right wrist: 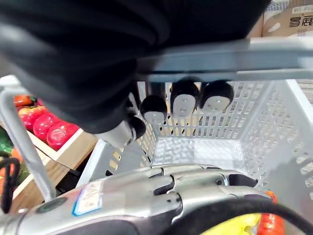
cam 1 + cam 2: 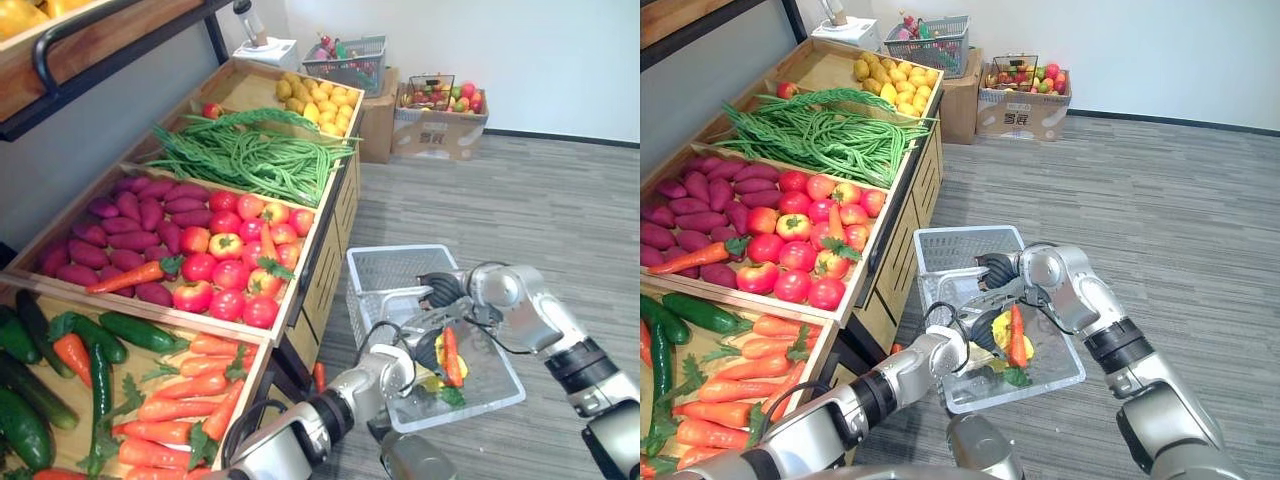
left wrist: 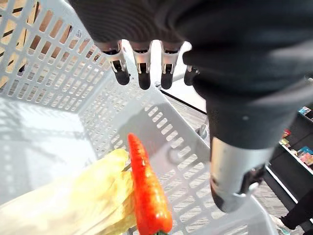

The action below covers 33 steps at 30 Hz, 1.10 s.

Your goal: Pick vegetable in the basket

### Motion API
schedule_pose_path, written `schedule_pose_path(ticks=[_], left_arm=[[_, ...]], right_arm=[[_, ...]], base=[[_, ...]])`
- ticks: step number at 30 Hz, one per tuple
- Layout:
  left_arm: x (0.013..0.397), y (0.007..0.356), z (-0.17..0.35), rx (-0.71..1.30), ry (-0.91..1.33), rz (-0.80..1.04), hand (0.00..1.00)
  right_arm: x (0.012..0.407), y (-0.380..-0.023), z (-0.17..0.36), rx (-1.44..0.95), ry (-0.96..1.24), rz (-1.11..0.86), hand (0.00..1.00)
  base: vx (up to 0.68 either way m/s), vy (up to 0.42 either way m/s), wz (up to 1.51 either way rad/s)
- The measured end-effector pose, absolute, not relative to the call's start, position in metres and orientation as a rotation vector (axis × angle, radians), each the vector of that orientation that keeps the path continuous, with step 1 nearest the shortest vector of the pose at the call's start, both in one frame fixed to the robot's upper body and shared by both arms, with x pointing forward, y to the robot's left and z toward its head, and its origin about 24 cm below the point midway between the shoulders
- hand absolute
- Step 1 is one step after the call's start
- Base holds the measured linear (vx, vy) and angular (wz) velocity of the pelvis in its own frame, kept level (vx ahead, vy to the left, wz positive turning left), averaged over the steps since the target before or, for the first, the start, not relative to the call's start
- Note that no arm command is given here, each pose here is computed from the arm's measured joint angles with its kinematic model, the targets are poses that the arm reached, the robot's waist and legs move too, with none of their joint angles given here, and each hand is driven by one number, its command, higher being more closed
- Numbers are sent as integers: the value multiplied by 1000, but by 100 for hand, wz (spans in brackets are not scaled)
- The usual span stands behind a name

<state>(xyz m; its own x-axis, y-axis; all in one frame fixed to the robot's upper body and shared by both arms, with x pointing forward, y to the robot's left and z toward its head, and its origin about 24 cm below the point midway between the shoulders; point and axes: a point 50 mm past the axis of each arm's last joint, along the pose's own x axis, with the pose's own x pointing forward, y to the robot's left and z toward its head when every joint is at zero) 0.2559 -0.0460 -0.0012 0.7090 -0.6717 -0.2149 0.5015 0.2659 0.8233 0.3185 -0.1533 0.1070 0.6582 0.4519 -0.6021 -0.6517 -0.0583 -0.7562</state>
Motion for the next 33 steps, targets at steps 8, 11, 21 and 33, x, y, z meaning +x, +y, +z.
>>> schedule_pose_path(ticks=[8,11,21,33], left_arm=[[204,-93,54,872,-605,-1013,0],[195,-92,60,838,-638,-1077,0],[163,-60,72,775,-759,-1259,0],[191,41,102,691,-739,-821,0]], right_arm=[[334,-189,96,-1292,327,692,100],[337,-212,91,-1220,397,576,100],[313,-286,59,-994,572,231,100],[198,-358,-38,-499,880,-197,100]], base=[[13,13,21],[0,11,28],[-21,23,42],[8,20,62]])
